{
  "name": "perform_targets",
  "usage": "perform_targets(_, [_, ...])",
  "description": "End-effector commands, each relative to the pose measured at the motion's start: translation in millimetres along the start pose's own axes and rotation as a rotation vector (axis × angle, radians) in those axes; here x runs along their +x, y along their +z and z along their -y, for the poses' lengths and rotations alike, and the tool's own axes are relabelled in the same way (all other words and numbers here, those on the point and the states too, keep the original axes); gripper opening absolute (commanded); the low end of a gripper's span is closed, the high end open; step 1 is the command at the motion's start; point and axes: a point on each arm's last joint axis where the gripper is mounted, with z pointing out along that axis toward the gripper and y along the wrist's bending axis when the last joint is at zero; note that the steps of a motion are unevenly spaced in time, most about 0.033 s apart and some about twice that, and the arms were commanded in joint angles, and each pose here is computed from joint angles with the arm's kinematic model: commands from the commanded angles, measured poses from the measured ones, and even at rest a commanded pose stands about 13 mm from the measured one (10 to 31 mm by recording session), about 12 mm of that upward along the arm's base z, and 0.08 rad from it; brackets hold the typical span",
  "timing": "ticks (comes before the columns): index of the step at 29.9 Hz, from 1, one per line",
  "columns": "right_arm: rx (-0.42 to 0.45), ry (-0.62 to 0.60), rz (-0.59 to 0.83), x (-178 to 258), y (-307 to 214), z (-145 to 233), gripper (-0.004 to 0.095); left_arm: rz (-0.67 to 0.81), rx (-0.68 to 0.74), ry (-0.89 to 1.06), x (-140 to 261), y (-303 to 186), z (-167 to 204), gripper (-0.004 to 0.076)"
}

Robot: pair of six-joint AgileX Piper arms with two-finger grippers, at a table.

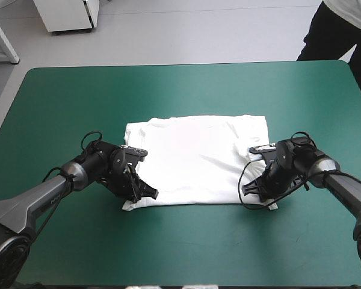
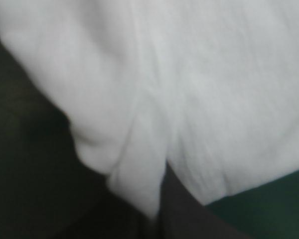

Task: Fold the cloth

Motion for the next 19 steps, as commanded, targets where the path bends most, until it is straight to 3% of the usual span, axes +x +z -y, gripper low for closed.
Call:
perform_targets(1, [-0.043, 0.001, -0.002, -0.6, 3.6, -4.1, -0.0003, 0.024, 0.002, -0.002, -4.0, 17.6, 1.3, -0.0010])
perform_targets(6, [-0.031, -0.016, -0.019, 4.1, -3.4, -3.3, -0.0017, 0.051, 0.007, 0.025, 0.7, 0.9, 2.1, -0.0010])
perform_targets(19, [0.011, -0.015, 0.116, 23.7, -77.2, -3.5, -0.0017, 0.205, 0.029, 0.049, 36.2, -78.9, 3.4, -0.0010])
